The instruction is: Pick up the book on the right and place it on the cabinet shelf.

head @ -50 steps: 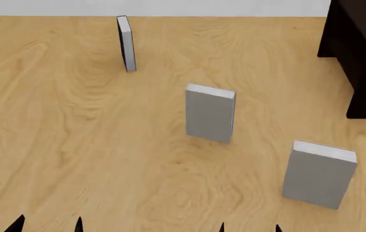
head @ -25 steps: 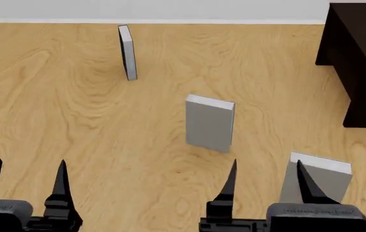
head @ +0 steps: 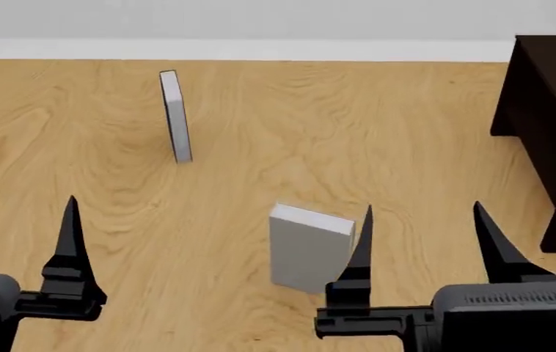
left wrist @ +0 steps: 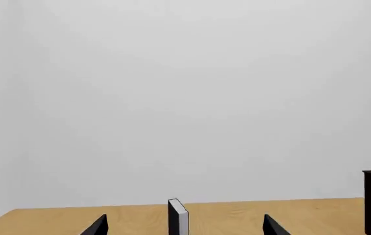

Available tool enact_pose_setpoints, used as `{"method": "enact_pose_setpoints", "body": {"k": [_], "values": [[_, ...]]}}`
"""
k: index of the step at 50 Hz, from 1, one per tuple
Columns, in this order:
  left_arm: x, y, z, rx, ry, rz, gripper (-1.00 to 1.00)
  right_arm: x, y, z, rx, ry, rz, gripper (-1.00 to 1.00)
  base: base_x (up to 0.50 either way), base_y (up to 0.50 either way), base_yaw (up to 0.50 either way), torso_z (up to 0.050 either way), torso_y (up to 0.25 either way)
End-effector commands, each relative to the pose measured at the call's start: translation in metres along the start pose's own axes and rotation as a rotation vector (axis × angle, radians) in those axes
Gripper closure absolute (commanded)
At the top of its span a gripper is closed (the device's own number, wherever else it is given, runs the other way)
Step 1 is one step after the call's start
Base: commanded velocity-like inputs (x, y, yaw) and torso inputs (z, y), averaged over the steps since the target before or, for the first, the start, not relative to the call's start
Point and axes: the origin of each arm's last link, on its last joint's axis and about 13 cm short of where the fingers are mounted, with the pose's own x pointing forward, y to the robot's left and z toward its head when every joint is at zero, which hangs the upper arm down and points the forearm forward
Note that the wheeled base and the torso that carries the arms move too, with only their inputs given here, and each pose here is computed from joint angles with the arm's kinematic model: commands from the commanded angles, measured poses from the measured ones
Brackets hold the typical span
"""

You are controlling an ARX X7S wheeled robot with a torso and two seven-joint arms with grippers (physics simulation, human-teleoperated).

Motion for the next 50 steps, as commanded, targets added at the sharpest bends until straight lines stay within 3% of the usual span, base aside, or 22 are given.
{"method": "enact_pose_setpoints", "body": {"k": [1,6,41,50], "values": [[0.0004,-0.0002,0.0017,0.001,-0.012,-0.009,-1.0,-0.0058,-0.0067,0.009,-0.008,-0.001,-0.007,-1.0,0.5,-0.17,0.0,0.05,0.0],[0.0003,-0.0002,0.0027,-0.002,0.002,-0.004,-1.0,-0.0069,-0.0078,0.0095,-0.011,0.008,-0.005,-1.0,0.5,-0.18,0.0,0.042,0.0],[0.0029,0.0002,0.0001,0.01,-0.015,0.012,-1.0,-0.0078,-0.0082,0.0095,-0.023,0.042,0.019,-1.0,0.5,-0.21,0.0,0.0,0.0],[0.0034,0.001,0.0006,0.006,-0.017,0.016,-1.0,-0.005,-0.0072,0.006,0.028,0.075,-0.003,-1.0,0.5,-0.01,0.0,0.0,0.001]]}}
